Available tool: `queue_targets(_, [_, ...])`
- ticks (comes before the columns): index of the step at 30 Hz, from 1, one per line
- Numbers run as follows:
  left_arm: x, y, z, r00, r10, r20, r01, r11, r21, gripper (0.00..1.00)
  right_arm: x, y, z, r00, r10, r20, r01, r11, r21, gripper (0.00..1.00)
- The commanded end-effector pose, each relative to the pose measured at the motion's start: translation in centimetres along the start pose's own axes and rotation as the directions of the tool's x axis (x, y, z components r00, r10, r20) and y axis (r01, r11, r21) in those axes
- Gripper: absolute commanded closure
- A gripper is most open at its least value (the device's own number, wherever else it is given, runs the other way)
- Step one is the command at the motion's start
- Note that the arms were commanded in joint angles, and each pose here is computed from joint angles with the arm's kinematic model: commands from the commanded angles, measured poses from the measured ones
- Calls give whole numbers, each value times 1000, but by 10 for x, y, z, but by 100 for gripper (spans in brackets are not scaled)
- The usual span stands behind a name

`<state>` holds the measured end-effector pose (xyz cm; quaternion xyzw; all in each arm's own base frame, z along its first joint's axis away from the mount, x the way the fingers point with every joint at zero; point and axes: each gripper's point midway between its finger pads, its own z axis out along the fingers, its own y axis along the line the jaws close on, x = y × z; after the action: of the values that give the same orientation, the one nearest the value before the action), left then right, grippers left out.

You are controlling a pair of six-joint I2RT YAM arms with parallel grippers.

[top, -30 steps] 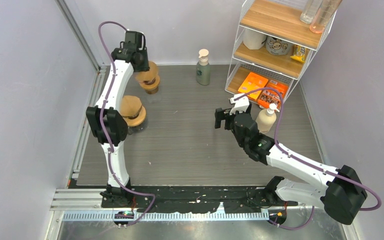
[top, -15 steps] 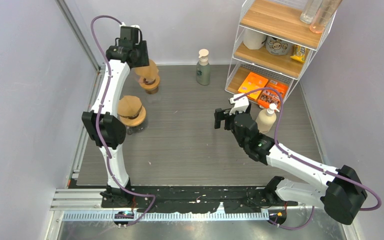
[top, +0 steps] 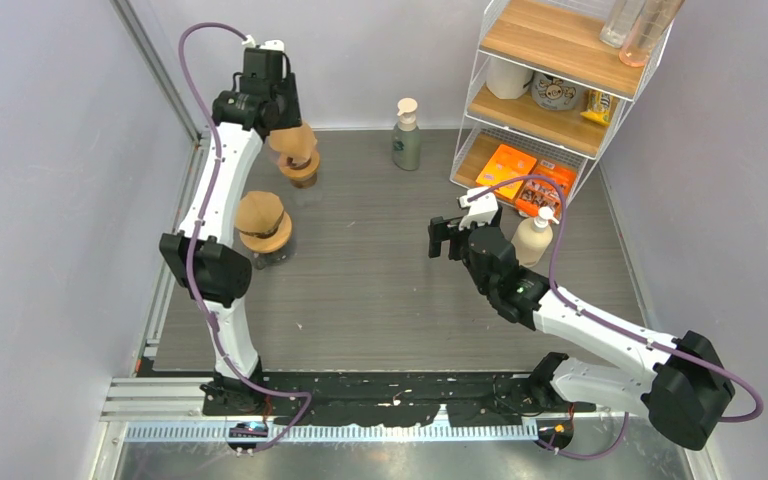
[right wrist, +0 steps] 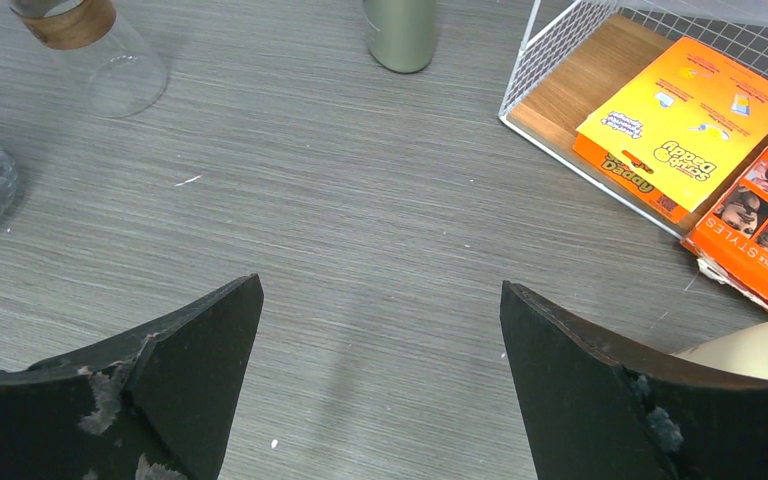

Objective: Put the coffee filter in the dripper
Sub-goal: Place the coffee filter in the coffee dripper.

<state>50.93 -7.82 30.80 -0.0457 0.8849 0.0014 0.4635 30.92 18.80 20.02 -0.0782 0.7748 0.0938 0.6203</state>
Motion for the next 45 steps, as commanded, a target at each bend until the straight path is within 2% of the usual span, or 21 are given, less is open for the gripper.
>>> queue_targets(1, [-6, -1, -1, 999, -34, 29, 34, 999, -6, 60, -32, -1, -4, 996, 41, 77, -42, 999, 8, 5])
queue_targets(7, [21, 4, 25, 998, -40, -57, 37, 998, -60, 73, -30, -3, -4, 997, 35, 73, -37, 999, 19, 5])
queue_targets(25, [65, 4, 76, 981, -37, -189, 31, 999, -33, 76, -27, -6, -3, 998, 23, 65, -25, 999, 36, 4])
queue_targets(32, [77, -1, 85, 972, -52, -231, 53, 999, 0, 79, -26, -6, -2, 998, 21, 61, -23, 999, 35, 5])
queue_targets(45, [87, -1, 95, 965, -58, -255, 59, 998, -2, 79, -25, -6, -2, 998, 20, 60, -22, 999, 39, 5])
